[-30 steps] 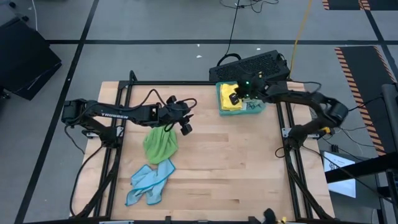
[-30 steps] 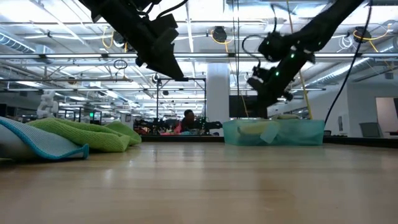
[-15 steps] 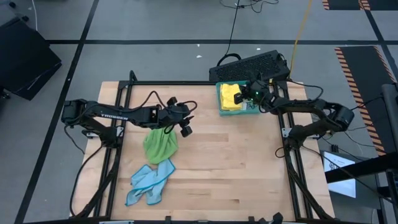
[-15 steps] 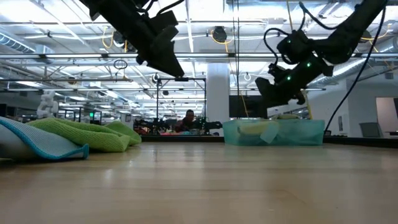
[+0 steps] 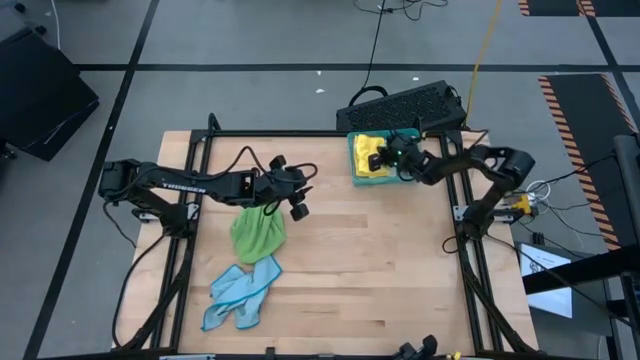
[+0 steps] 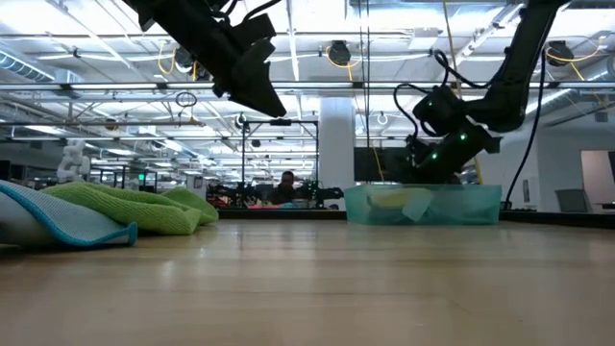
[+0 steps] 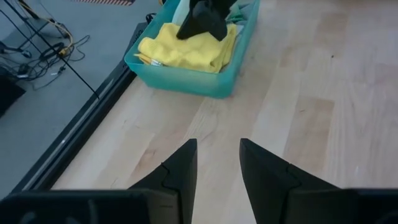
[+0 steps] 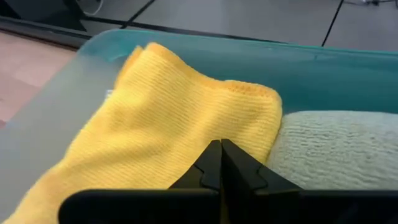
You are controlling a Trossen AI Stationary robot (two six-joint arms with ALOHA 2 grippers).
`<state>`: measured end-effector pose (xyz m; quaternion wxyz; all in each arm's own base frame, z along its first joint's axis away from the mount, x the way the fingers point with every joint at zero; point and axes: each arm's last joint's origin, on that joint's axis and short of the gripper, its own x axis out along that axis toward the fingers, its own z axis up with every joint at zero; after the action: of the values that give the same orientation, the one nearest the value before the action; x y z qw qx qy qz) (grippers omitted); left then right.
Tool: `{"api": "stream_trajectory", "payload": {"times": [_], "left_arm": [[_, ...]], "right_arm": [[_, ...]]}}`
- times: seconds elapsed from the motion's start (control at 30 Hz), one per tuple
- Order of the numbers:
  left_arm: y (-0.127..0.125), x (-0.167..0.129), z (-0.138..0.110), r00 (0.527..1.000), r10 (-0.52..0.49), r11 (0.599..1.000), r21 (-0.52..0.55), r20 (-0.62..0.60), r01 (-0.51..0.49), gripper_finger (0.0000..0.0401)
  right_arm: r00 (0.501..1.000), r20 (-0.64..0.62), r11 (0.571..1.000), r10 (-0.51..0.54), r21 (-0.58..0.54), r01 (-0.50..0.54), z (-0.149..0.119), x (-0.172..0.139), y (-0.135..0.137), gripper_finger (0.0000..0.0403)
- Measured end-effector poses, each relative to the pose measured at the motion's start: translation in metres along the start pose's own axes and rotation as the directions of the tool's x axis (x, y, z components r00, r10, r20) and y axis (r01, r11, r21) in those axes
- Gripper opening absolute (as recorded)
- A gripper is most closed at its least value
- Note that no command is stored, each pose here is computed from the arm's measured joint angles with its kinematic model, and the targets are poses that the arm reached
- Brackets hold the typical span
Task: Fold microfiber towels
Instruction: Put the folded yellow microfiber cloth into the bin
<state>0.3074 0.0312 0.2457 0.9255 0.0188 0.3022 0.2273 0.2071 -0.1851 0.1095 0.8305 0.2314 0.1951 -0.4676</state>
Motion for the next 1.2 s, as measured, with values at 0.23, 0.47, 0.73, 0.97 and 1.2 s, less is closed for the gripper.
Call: {"api": "stream_trajectory", "payload": {"times": [0.23, 0.47, 0.73, 0.97, 1.2], "left_arm": [[0.0, 0.0, 0.0, 1.0, 0.0, 1.0, 0.023, 0.002, -0.001, 0.0122], [0.0, 0.0, 0.0, 1.0, 0.001, 0.999, 0.039, 0.001, -0.001, 0.0122], [0.0, 0.0, 0.002, 1.0, -0.001, 1.0, 0.03, 0.023, 0.0, 0.0122], [0.0, 0.0, 0.003, 1.0, -0.003, 1.0, 0.028, 0.026, 0.002, 0.0122], [-0.001, 0.0, 0.003, 1.0, -0.004, 1.0, 0.014, 0.026, 0.003, 0.0122]], "right_arm": [[1.0, -0.011, 1.0, 0.018, 0.008, -0.018, 0.004, 0.003, 0.003, 0.0], [0.993, 0.098, 0.997, 0.068, 0.023, -0.071, 0.031, -0.017, 0.009, 0.0], [0.99, 0.121, 0.997, 0.073, 0.019, -0.076, 0.034, -0.02, 0.01, 0.0], [0.999, 0.005, 0.999, 0.038, 0.013, -0.038, 0.011, -0.003, 0.007, 0.0], [0.997, -0.04, 0.998, 0.059, 0.001, -0.059, 0.003, 0.0, 0.01, 0.0]]}}
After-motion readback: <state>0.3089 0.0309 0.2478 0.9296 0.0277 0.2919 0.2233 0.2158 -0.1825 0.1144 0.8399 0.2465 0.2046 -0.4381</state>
